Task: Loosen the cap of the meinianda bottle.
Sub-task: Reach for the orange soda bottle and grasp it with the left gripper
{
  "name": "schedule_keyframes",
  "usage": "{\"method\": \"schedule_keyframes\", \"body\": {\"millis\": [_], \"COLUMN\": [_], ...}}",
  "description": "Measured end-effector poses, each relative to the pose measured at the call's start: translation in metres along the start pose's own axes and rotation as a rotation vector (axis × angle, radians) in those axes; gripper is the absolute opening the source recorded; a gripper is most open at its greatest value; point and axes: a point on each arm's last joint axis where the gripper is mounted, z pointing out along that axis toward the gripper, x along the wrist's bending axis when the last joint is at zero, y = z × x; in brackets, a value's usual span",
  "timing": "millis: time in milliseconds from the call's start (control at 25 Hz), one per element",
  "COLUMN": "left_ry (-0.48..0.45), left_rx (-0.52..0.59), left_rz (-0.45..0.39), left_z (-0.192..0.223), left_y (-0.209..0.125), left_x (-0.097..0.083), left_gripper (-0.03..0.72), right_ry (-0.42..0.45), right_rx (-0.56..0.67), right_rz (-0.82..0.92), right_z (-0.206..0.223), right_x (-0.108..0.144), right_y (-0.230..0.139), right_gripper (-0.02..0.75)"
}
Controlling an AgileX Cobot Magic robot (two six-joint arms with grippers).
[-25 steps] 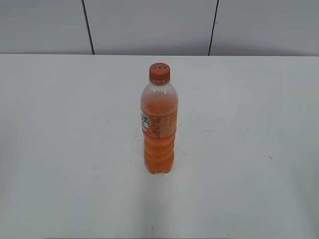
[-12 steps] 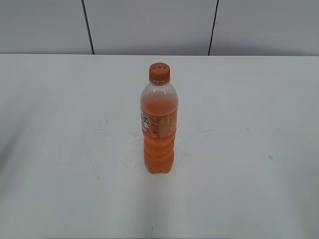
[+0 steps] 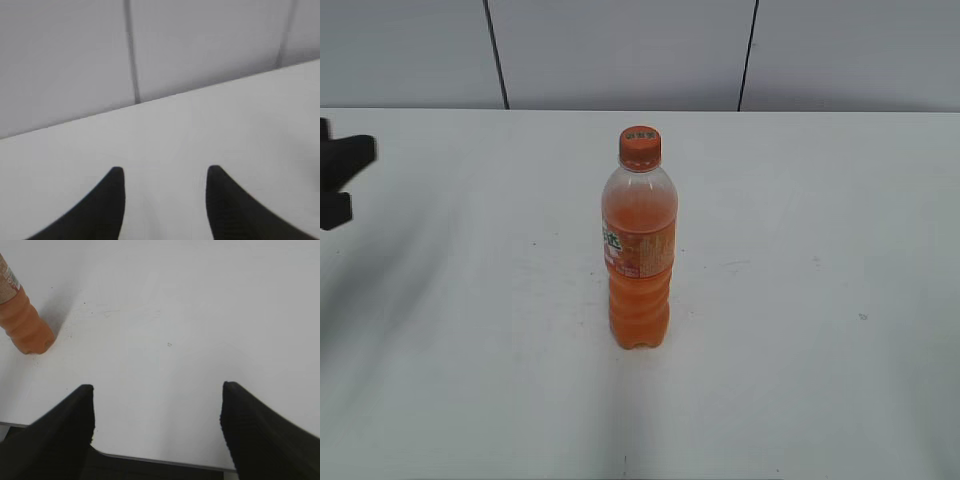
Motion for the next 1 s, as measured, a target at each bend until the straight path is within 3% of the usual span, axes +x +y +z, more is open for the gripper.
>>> {"method": "schedule_keyframes", "body": {"millis": [200,360,640,1000], "left_ry": [-0.42,-0.633,-0.858,-1.052], "left_rx": [0.043,0.112,0.1,0.096], "left_rz": [0.085,0.15,0.103,0.143], "left_z": [0.046,0.067,0.086,0.12], "left_y": [-0.002,-0.02,-0.059,-0.077], "left_x": [-0.004,-0.007,-0.025,-0.082], "left_gripper": [0.335,0.335,0.426,0.526], "right_ry": [0.0,0.0,-0.001,-0.008], "right_rx": [0.0,0.0,0.0,0.002], "right_rz": [0.0,0.0,-0.001,-0.005], "right_z": [0.0,0.0,0.0,0.0], "right_x": [0.0,0.0,0.0,-0.001], "right_y": [0.0,0.0,0.0,0.0], "right_gripper": [0.588,0.588,0.588,0.588]}}
